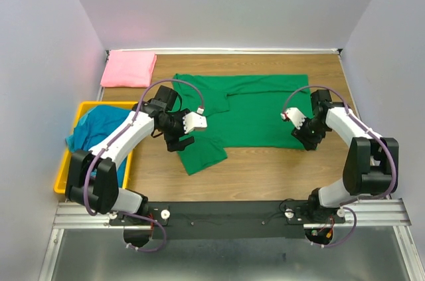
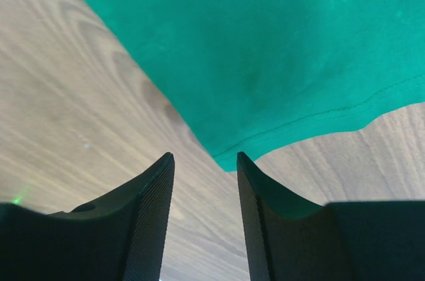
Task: Fold and stack the t-shirts
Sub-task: Fold the tshirt
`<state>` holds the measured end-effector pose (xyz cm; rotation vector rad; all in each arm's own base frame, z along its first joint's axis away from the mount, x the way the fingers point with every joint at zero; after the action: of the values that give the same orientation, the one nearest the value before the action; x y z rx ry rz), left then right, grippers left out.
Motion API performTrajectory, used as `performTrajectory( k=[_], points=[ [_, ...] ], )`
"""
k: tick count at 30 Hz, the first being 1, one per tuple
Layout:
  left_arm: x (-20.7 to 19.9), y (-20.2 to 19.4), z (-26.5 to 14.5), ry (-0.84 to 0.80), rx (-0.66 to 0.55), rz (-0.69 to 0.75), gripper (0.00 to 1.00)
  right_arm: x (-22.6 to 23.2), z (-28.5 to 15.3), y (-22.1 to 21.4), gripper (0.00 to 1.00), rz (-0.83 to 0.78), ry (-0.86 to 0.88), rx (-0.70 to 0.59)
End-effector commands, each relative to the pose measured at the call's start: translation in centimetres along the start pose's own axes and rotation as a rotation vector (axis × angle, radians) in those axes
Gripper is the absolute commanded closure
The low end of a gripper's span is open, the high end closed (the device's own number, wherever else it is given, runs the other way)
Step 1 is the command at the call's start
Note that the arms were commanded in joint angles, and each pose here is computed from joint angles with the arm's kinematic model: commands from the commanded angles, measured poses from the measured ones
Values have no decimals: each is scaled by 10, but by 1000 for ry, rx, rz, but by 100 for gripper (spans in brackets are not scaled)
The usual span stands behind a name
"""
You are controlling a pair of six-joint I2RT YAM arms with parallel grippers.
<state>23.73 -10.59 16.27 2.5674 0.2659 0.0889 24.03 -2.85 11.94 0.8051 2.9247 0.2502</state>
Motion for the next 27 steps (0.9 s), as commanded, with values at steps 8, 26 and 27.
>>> performTrajectory(
  k=[8, 26, 27],
  points=[
    [5, -5, 10, 0, 38, 23, 17, -12, 21, -7, 55, -41, -49, 54],
    [-40, -9, 48, -115, 133, 70, 19, -6, 37, -19, 73, -56, -53, 102],
    [-42, -10, 51, -112, 142, 77, 19, -6, 37, -18, 74, -52, -52, 103]
  ],
)
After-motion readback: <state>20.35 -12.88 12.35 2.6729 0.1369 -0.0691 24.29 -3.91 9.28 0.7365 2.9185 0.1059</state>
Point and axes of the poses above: each gripper's point midway between its finger pads, its own z axis out along the fingers, its own x axis along the line the jaws close on, y = z × x, the point moved 8 cm from there along -z, back along the fingers, and after that the axes turned 3 degrees about -z, right-handed, at the moved point
